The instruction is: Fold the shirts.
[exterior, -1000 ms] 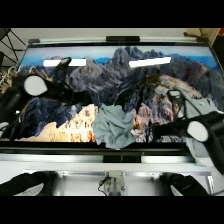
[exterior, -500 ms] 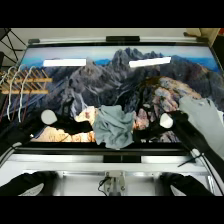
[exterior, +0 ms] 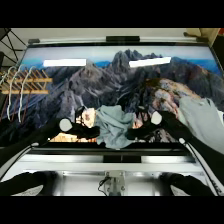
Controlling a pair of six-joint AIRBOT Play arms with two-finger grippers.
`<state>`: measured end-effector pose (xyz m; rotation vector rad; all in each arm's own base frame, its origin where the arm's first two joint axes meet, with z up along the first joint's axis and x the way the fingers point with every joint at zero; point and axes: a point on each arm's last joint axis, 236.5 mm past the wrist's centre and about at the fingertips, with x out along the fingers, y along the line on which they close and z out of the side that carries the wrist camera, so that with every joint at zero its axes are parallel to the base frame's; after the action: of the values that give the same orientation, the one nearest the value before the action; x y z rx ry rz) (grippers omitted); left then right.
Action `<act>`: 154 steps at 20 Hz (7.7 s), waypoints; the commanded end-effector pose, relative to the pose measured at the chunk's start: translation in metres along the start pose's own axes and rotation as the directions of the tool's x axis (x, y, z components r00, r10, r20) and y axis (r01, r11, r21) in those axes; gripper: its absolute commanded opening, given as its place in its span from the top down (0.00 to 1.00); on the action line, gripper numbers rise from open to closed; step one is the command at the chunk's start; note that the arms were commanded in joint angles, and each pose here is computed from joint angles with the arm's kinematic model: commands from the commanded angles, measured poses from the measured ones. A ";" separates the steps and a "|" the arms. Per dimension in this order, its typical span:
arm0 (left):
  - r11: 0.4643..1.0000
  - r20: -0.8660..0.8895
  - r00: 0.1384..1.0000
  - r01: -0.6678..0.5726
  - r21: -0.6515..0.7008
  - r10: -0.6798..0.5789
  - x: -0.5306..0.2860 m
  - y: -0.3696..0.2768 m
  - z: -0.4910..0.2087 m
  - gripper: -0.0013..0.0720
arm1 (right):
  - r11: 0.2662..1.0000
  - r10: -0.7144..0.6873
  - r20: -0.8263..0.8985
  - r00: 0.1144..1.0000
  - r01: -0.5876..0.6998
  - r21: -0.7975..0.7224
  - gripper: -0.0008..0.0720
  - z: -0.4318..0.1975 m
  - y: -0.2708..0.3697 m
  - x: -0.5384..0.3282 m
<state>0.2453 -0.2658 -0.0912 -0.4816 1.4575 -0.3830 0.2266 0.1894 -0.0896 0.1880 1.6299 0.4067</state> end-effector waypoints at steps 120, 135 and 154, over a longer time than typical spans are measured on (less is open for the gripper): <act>0.827 0.982 0.070 -0.531 0.187 -0.177 -0.652 -0.148 -0.078 0.95 | 0.785 -0.281 0.951 -0.127 0.541 0.304 0.89 -0.096 0.002 -0.597; 0.982 0.657 0.746 -0.185 0.046 0.110 -0.303 0.109 0.227 0.94 | 0.928 -0.352 0.645 0.678 0.342 0.147 0.89 0.229 -0.166 -0.215; 0.966 0.038 0.967 -0.255 0.045 0.254 -0.175 0.185 0.174 0.95 | 0.939 -0.311 0.323 0.894 0.237 0.248 0.89 0.183 -0.187 -0.119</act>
<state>0.4641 -0.0165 -0.0042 -0.3133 1.1677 -0.2100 0.4811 -0.0010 -0.0420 0.1776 1.1296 -0.0283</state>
